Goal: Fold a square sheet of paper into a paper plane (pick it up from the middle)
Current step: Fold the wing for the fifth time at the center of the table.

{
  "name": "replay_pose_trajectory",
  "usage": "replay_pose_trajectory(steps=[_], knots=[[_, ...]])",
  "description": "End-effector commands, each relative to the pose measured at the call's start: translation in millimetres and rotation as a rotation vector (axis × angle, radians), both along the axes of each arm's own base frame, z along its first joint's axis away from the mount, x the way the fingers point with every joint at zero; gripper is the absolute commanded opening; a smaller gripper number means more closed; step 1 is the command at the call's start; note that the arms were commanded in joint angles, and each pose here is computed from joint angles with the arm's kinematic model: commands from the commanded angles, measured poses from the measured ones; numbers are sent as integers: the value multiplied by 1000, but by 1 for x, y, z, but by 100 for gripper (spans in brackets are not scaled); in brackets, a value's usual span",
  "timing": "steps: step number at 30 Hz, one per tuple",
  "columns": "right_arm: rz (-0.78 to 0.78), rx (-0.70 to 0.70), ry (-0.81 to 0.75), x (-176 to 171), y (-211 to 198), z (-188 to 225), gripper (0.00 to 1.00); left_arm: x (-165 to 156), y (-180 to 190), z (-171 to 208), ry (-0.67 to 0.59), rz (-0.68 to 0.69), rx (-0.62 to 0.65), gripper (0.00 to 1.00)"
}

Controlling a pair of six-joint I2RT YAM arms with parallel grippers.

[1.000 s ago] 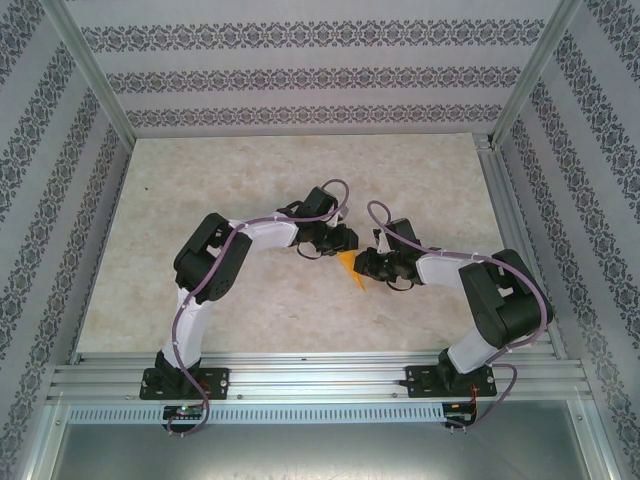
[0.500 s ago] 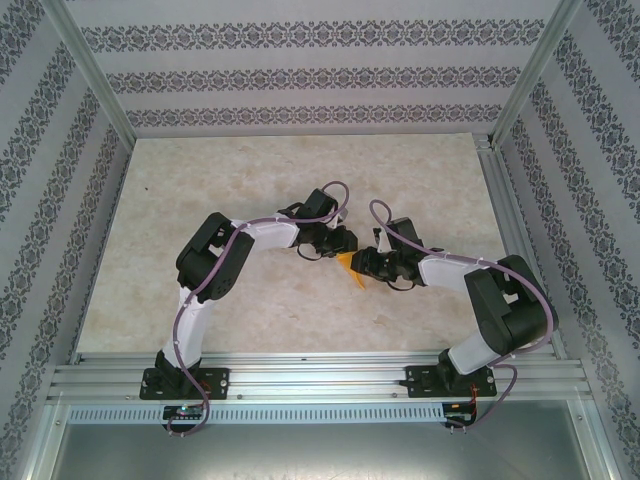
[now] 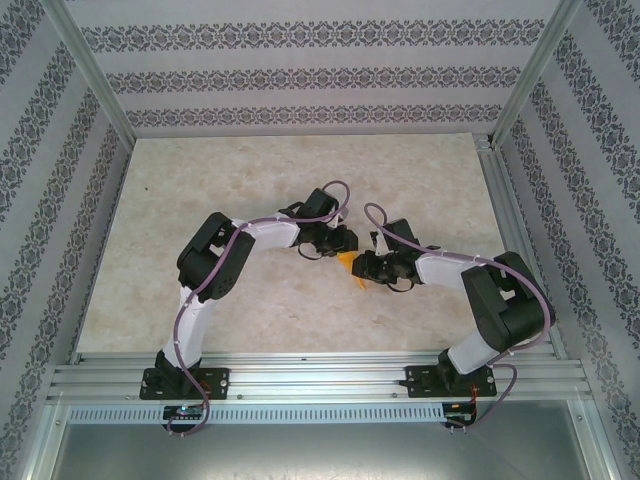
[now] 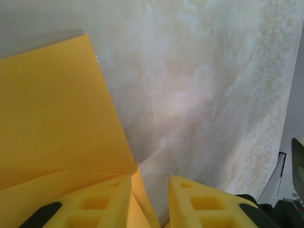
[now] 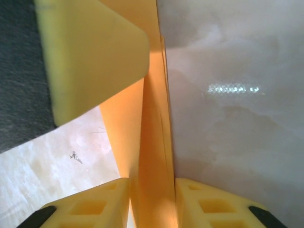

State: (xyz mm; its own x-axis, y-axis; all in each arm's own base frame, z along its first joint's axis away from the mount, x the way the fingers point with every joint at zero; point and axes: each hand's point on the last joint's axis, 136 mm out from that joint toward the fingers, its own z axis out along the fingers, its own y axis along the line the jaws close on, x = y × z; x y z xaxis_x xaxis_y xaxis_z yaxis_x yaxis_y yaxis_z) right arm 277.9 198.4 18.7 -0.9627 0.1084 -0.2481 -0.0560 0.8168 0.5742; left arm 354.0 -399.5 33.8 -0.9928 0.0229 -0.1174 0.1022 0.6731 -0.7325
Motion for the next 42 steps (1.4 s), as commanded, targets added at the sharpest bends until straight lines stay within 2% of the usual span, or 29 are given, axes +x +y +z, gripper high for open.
replay_pose_trajectory(steps=[1, 5, 21, 24, 27, 33, 38, 42], knots=[[6, 11, -8, 4, 4, -2, 26, 1, -10, 7, -22, -26, -20, 29], [-6, 16, 3, 3, 3, -5, 19, 3, -11, 20, -41, -32, -36, 29], [-47, -31, 44, -1, -8, -17, 15, 2, -14, 45, -95, -56, -88, 34], [-59, -5, 16, 4, -7, -7, 19, 1, -14, 33, -71, -56, -69, 33], [-79, 20, -31, 12, -7, 12, 28, 1, -12, 23, -57, -40, -63, 33], [-91, 82, -94, 21, -5, 36, 28, 3, -11, 22, -57, -32, -60, 32], [-97, 145, -69, 24, 5, 32, 32, 5, -13, 25, -59, -32, -67, 32], [-86, 190, -60, 26, 12, 30, 28, 4, -13, 26, -57, -34, -69, 32]])
